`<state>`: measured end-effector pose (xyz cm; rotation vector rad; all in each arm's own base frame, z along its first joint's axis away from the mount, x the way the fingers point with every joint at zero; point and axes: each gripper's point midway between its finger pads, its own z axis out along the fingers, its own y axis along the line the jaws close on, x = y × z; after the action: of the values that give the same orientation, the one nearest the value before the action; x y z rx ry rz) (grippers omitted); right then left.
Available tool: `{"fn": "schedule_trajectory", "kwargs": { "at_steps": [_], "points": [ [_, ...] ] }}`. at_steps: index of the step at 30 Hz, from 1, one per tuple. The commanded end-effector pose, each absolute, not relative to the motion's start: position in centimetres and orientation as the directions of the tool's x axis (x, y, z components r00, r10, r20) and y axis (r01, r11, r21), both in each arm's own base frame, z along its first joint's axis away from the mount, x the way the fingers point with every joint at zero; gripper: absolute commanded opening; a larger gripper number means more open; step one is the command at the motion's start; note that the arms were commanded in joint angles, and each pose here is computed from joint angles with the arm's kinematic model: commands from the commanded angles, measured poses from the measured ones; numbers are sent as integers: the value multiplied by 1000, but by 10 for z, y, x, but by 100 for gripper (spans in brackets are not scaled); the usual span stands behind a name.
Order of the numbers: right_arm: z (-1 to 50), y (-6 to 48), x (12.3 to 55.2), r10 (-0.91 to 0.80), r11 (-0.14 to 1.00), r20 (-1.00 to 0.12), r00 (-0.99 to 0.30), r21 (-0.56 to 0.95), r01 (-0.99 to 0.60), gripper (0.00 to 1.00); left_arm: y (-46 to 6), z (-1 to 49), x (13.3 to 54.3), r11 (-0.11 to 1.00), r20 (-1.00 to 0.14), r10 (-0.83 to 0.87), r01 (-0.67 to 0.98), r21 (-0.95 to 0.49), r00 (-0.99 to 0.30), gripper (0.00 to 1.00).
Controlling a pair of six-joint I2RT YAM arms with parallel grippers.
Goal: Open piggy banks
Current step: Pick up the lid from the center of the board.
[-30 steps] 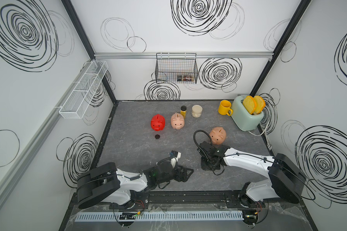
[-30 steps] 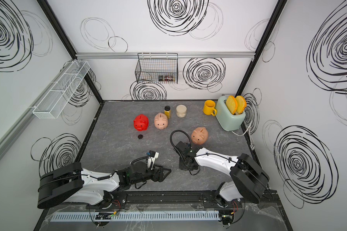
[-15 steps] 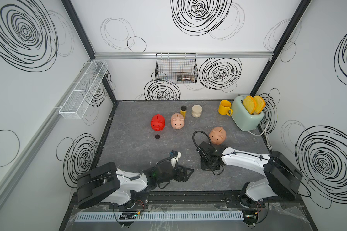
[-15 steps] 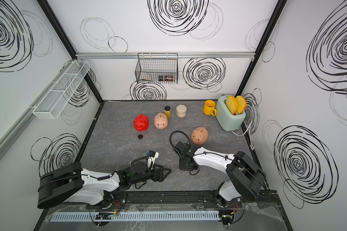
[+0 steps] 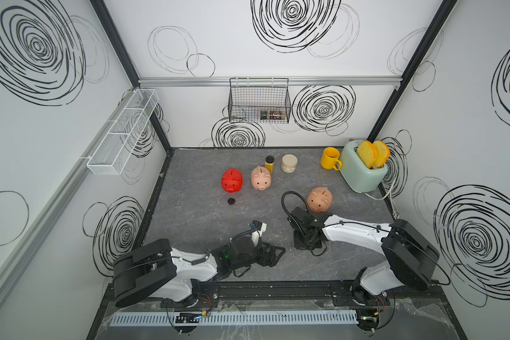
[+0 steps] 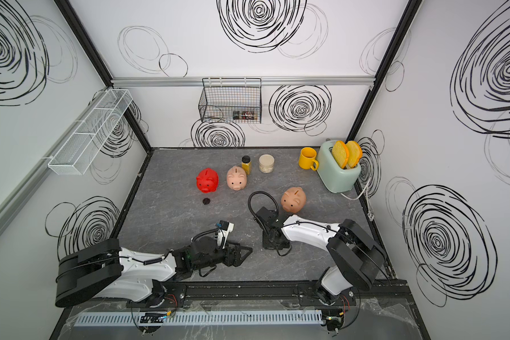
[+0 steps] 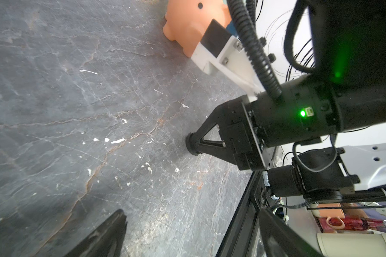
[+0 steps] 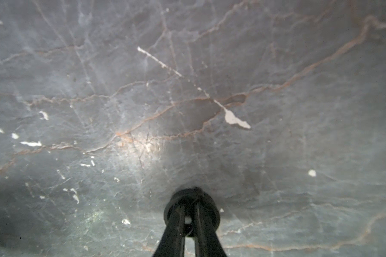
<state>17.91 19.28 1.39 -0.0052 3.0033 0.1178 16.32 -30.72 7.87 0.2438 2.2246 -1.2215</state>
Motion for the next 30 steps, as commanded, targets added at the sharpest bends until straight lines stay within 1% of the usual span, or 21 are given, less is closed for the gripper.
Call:
{"fn": "schedule_trajectory", "kwargs": {
  "at_steps": [1, 2, 7, 13, 15, 19, 23, 27, 30],
  "points": [
    [1, 187, 175, -7, 999, -104, -995, 31, -10, 14, -310, 89, 169, 537, -570, -156, 415, -735, -807, 96],
    [-1, 185, 174, -10, 1000, -97, -995, 20, -12, 12, -309, 89, 169, 535, -568, -161, 412, -737, -807, 96],
    [-13, 178, 166, -23, 999, -58, -998, -38, -21, 7, -307, 86, 170, 536, -560, -163, 403, -741, -812, 96],
    [-18, 178, 163, -33, 998, -43, -999, -50, -30, 0, -306, 86, 170, 536, -558, -168, 400, -743, -812, 96],
    [-15, 180, 164, -32, 999, -50, -998, -40, -30, 0, -305, 86, 170, 535, -556, -170, 398, -745, -813, 96],
    [4, 195, 173, -34, 998, -104, -994, 45, -39, 0, -298, 89, 174, 533, -554, -193, 388, -752, -810, 96],
    [36, 217, 191, -34, 980, -205, -978, 187, -74, 0, -282, 97, 184, 542, -562, -236, 373, -753, -793, 96],
    [69, 236, 218, -7, 942, -311, -950, 317, -110, 0, -258, 108, 204, 566, -579, -294, 350, -747, -760, 96],
    [87, 251, 240, 22, 905, -354, -935, 404, -132, 0, -238, 115, 222, 581, -586, -344, 324, -747, -734, 96]
  ]
}}
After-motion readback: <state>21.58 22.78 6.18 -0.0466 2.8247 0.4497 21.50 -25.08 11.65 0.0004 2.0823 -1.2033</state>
